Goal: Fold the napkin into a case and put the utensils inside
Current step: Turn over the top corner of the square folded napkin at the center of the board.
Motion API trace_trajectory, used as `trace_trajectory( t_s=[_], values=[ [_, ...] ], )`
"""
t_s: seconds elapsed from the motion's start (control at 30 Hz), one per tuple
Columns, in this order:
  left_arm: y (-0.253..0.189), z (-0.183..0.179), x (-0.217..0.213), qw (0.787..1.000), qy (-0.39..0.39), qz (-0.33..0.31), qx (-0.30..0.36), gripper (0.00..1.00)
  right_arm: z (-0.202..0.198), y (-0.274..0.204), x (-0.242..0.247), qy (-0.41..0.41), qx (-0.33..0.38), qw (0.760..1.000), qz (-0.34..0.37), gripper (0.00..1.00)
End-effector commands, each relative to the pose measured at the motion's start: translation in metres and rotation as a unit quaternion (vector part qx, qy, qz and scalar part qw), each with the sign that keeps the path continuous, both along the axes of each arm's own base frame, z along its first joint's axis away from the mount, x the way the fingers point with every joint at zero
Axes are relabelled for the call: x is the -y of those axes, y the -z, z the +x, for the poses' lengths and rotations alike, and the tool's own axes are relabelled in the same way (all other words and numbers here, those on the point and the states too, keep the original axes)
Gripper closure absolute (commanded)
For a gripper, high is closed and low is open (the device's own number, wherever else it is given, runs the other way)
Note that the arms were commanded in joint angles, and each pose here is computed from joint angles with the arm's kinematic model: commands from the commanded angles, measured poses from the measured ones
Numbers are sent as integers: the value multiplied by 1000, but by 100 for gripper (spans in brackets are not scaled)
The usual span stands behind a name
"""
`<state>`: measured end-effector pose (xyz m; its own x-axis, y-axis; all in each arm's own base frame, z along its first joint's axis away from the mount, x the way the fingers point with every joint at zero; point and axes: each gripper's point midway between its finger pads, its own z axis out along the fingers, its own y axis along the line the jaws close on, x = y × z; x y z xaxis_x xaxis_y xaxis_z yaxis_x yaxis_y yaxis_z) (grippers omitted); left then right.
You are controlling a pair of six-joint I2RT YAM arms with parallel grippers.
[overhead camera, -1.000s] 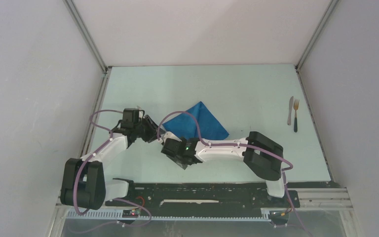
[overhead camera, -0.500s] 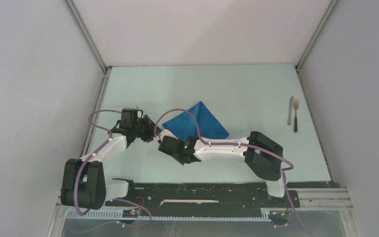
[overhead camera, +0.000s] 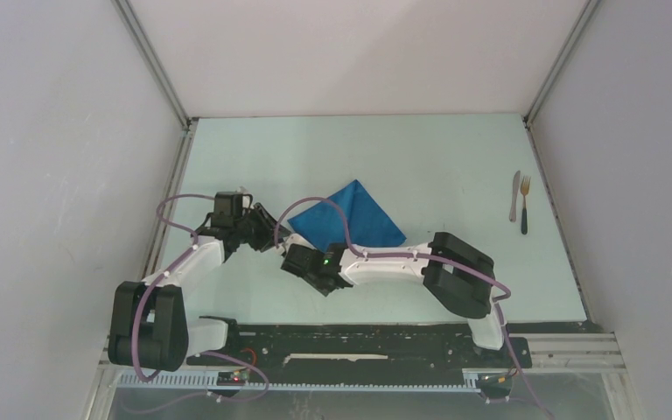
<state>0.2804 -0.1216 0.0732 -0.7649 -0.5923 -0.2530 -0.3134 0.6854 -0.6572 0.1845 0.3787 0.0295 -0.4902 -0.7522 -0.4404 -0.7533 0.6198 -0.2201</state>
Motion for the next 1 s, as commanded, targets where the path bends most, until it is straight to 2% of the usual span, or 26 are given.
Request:
trace_trajectory(
  t_s=[0.0, 0.53, 0.57, 0.63, 0.77, 0.83, 0.97],
  values=[
    [-4, 5, -2, 1000, 10, 2, 21, 59, 7, -3, -3, 23, -5, 1000, 14, 58],
    [-3, 4, -4, 1000, 6, -1, 21, 59, 11, 21, 12, 59, -69, 996, 10, 60],
    [-4, 4, -4, 1000, 6, -2, 22, 59, 12, 21, 13, 62, -69, 996, 9, 61],
    [-3, 3, -5, 1000, 6, -2, 22, 59, 14, 23, 16, 70, -66, 995, 2, 72],
    [-3, 3, -4, 1000, 4, -4, 23, 58, 20, 22, 16, 82, -49, 995, -11, 87],
    [-1, 3, -2, 1000, 4, -11, 21, 56, 23, 18, 14, 83, -45, 996, -4, 98],
    [5, 4, 5, 999, 3, -38, 11, 45, 25, 2, 2, 74, -66, 994, 49, 100]
  ],
)
